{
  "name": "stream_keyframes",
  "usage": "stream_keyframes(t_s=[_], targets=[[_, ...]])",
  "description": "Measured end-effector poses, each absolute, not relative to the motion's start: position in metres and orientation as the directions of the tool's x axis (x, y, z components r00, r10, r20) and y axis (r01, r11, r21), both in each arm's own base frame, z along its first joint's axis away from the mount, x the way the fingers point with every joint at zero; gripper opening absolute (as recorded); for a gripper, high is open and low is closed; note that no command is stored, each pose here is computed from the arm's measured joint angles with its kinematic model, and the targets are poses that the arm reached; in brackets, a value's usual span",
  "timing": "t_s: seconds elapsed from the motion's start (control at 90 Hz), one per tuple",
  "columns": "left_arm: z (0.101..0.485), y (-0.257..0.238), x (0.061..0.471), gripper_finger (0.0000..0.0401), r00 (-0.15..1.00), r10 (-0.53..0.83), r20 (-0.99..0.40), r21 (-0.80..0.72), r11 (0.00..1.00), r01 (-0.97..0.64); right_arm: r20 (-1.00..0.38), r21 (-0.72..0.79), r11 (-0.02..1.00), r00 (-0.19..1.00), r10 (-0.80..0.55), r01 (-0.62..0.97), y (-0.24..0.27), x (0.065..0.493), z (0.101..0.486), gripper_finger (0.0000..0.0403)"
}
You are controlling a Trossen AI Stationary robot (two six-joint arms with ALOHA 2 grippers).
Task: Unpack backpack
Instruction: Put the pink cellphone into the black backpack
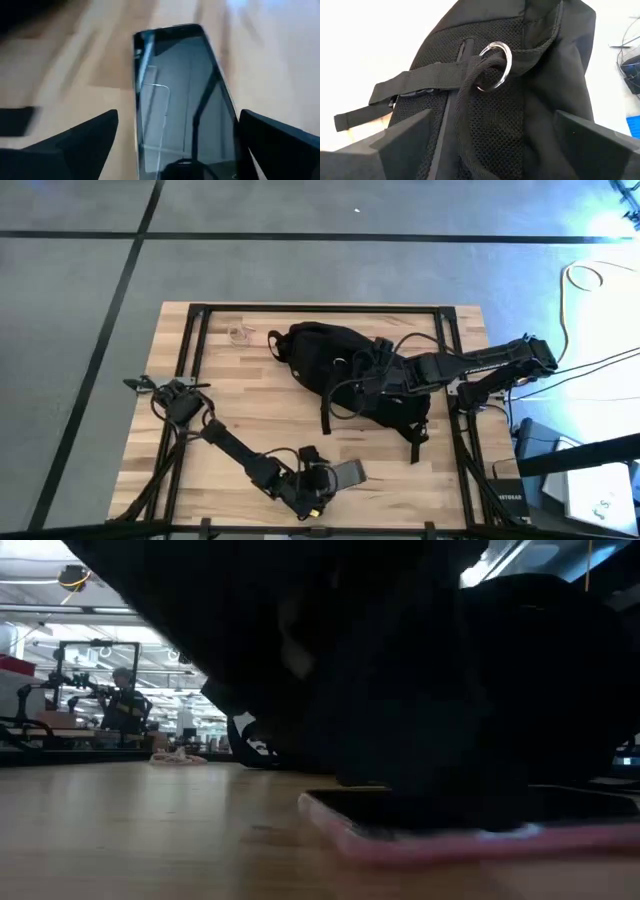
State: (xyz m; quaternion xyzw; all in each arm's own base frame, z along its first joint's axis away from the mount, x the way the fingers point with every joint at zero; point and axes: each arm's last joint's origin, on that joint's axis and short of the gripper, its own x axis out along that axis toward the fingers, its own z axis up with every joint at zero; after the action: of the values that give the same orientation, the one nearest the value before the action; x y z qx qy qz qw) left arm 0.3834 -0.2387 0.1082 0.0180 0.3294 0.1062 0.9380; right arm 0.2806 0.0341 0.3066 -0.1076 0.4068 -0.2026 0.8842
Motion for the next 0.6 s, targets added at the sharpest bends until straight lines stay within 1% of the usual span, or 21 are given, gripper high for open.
stream_keyframes(t_s=[0.122,0.156,0.4,0.6], targets=[[0.111,-0.233,0.381,0.0400,0.731,0.283,-0.621,0.183,0.959,-0.216,-0.677,-0.355,0.895,0.586,-0.445,0.270,0.034,0.280,0.307,0.0392],[0.111,-0.233,0.380,0.0400,0.731,0.290,-0.618,0.177,0.957,-0.230,-0.677,-0.355,0.895,0.587,-0.445,0.270,0.034,0.280,0.307,0.0392],[0.128,-0.231,0.380,0.0400,0.747,0.276,-0.605,0.160,0.961,-0.225,-0.680,-0.349,0.898,0.587,-0.439,0.267,0.034,0.280,0.306,0.0392],[0.126,-0.223,0.381,0.0400,0.718,0.303,-0.626,0.216,0.953,-0.214,-0.681,-0.338,0.899,0.587,-0.438,0.279,0.034,0.280,0.306,0.0392]])
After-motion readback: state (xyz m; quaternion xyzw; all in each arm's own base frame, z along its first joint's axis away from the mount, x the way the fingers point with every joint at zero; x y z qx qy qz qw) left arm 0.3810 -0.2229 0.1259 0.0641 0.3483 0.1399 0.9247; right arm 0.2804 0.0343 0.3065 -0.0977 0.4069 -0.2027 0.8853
